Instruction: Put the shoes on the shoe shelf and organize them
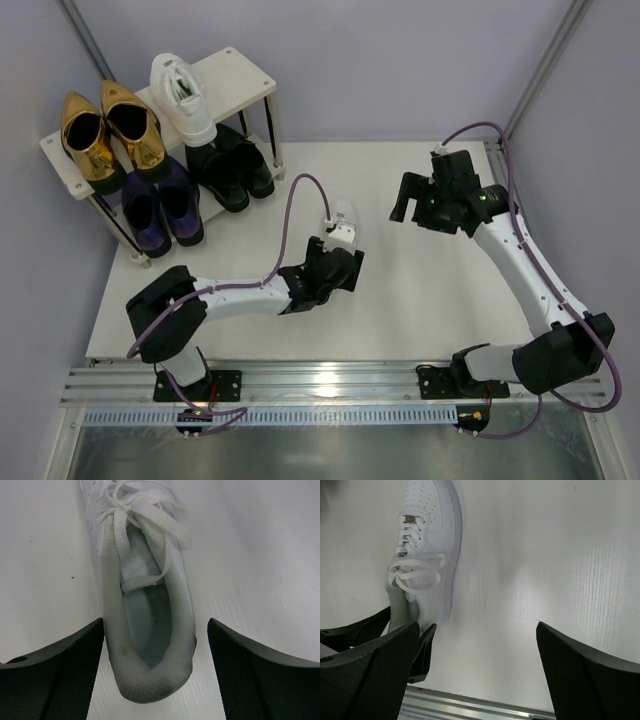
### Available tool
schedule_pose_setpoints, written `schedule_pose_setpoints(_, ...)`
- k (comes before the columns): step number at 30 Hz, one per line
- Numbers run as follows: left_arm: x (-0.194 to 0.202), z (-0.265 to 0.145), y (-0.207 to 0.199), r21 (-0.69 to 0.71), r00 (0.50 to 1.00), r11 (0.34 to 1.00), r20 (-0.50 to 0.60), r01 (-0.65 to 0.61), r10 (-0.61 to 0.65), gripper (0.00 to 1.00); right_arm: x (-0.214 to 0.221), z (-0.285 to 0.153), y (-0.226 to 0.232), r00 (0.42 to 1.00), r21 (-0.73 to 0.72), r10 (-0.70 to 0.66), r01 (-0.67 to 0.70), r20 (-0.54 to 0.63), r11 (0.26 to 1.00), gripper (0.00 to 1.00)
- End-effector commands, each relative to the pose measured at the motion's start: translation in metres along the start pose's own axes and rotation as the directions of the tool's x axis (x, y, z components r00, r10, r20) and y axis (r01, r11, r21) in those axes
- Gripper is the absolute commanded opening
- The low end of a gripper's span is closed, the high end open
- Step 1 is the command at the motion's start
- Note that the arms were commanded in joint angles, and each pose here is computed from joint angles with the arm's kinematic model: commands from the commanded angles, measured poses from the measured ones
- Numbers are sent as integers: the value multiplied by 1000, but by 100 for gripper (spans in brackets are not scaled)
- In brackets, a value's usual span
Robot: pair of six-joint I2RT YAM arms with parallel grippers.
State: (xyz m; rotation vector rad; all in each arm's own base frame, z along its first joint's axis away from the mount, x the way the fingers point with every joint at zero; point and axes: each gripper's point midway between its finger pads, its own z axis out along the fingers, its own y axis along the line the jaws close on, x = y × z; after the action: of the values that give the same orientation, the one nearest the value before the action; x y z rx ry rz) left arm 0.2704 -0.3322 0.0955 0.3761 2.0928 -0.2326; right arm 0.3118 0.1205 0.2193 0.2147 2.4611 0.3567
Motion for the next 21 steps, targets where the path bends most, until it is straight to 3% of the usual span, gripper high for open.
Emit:
schedule_pose_setpoints(1, -18, 5, -26, 100, 999, 994, 31, 32, -35, 80, -8, -18, -5, 999, -8, -19, 19, 47, 1000, 98)
schedule_pose_setpoints(13, 12, 19, -13, 5, 999, 999, -31, 34, -33, 82, -9, -23, -20, 998, 6, -7, 6, 61, 1000, 98)
schedule_pose_setpoints(16, 7, 18, -7, -25, 999, 998, -12, 50, -50, 73, -9, -23, -20, 998, 5, -4, 4, 61, 1000, 98)
schedule_pose_setpoints(21, -5, 14, 0, -74, 994, 991, 27, 111, -109, 30, -10, -24, -20, 998, 3, -8, 8, 67, 1000, 98)
